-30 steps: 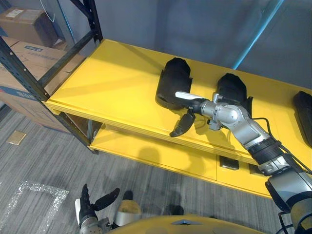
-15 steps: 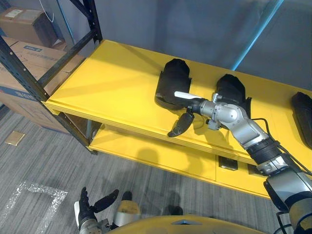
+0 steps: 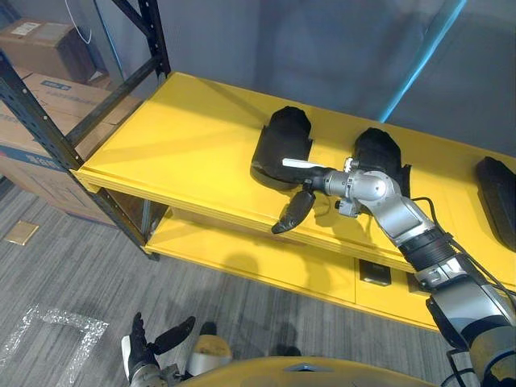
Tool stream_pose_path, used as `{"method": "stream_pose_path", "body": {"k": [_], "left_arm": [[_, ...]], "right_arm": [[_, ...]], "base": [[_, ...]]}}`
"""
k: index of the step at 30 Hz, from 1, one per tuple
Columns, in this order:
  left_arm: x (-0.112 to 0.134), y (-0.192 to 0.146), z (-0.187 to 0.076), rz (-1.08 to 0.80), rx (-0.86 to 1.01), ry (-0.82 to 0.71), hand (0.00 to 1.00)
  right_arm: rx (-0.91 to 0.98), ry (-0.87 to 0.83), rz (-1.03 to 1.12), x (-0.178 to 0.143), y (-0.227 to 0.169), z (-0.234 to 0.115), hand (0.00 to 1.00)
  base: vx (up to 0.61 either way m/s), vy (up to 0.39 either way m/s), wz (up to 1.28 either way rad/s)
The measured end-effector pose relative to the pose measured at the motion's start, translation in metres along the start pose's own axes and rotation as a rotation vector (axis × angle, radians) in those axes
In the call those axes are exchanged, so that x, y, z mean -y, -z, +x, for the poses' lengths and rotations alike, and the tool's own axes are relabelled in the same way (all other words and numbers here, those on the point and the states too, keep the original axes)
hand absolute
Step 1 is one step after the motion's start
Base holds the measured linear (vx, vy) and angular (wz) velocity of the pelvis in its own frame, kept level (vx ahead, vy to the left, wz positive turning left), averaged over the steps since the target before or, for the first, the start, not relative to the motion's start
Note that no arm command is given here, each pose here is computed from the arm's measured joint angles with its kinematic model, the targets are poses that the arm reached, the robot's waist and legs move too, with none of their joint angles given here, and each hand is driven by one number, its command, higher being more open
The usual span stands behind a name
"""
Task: Walk over and take three plastic housings, then place them on the shelf
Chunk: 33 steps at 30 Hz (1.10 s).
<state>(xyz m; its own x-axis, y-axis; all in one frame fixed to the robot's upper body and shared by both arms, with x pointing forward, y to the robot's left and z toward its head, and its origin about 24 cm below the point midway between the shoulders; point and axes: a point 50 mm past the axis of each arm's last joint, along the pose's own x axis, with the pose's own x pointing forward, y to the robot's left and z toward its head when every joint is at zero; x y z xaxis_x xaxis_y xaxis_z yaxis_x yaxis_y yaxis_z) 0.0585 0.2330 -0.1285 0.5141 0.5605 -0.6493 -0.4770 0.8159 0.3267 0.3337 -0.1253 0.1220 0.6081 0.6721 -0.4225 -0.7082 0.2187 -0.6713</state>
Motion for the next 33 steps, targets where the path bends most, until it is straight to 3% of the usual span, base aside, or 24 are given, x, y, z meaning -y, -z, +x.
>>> {"method": "stream_pose_path", "body": {"k": [10, 19, 28, 33], "left_arm": [[0.000, 0.006, 0.002, -0.019, -0.058, 0.005, 1.00], [-0.001, 0.007, 0.003, -0.018, -0.063, 0.043, 1.00], [-0.007, 0.017, 0.001, -0.087, -0.114, 0.057, 1.00], [-0.010, 0.021, 0.002, -0.092, -0.127, 0.071, 1.00]], "right_arm": [[0.005, 0.003, -0.039, -0.003, -0.001, 0.003, 1.00], [0.090, 0.235, -0.172, 0.008, -0.012, -0.001, 1.00], [0.303, 0.444, -0.395, 0.065, -0.072, -0.069, 1.00], [0.325, 0.573, -0.424, 0.091, -0.084, -0.104, 1.00]], "base": [[0.00, 0.000, 0.00], [0.00, 0.000, -0.02], [0.00, -0.008, -0.09], [0.00, 0.004, -0.14]]}}
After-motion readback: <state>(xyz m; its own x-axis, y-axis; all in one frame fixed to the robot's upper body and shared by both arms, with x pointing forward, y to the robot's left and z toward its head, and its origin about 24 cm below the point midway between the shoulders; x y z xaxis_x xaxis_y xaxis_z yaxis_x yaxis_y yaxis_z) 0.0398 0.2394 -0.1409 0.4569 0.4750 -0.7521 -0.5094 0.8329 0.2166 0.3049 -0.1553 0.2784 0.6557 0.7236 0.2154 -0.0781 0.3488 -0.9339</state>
